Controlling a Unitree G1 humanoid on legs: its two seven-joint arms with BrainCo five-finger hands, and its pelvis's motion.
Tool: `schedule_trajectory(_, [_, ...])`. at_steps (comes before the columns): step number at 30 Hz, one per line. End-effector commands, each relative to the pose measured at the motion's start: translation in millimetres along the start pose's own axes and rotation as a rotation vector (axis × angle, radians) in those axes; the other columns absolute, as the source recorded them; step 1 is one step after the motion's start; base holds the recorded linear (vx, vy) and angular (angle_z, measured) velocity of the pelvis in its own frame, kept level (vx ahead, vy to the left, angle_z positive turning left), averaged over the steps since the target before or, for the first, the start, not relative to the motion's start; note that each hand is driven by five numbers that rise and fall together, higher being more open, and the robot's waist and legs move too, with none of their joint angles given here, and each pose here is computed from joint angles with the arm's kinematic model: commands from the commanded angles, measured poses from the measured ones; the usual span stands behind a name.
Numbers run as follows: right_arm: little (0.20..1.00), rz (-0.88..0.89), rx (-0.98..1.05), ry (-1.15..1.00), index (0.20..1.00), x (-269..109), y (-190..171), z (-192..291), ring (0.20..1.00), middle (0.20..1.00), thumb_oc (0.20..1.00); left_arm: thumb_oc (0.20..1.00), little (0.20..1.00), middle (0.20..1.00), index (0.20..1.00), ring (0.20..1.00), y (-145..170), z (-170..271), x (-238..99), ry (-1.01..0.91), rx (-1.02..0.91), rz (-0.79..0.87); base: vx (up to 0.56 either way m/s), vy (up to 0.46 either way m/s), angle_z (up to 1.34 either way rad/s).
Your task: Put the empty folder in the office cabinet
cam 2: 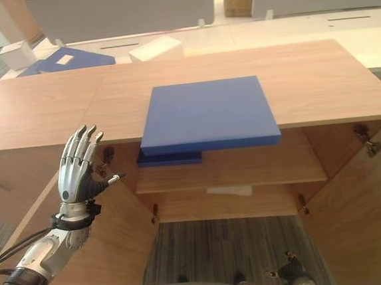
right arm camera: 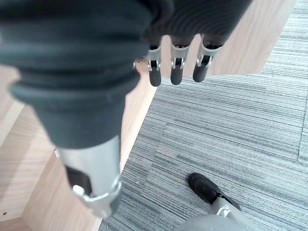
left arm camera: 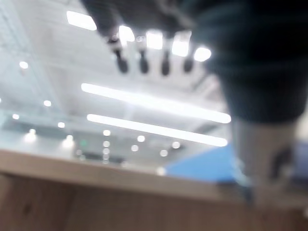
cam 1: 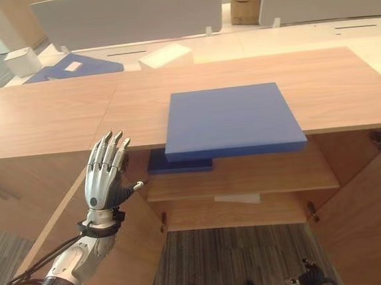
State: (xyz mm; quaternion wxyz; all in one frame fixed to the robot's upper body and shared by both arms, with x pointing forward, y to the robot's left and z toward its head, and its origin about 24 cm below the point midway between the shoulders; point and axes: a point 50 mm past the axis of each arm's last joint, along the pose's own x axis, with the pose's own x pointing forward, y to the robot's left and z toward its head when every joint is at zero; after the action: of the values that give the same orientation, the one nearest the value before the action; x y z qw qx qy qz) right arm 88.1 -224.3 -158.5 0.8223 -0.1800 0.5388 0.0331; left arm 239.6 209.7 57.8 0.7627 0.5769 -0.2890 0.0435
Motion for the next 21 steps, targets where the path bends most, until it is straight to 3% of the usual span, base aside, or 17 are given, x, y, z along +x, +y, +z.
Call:
schedule_trajectory(1, [1.0, -0.025, -0.066, -0.085, 1.0, 5.6, -8.8, 29.0, 1.0, 1.0, 1.0, 1.0, 1.0, 1.0, 1.0, 1.0, 4.8, 0.7, 28.6, -0.086, 0.039, 0.06, 0.05, 0.032, -0.13])
schedule_trajectory(21, [1.0, -0.014, -0.091, -0.094, 1.0, 5.1, -4.7, 28.0, 1.0, 1.0, 1.0, 1.0, 1.0, 1.0, 1.0, 1.0, -36.7, 18.9, 54.4, -0.059, 0.035, -0.011, 0.03, 0.01, -0.12])
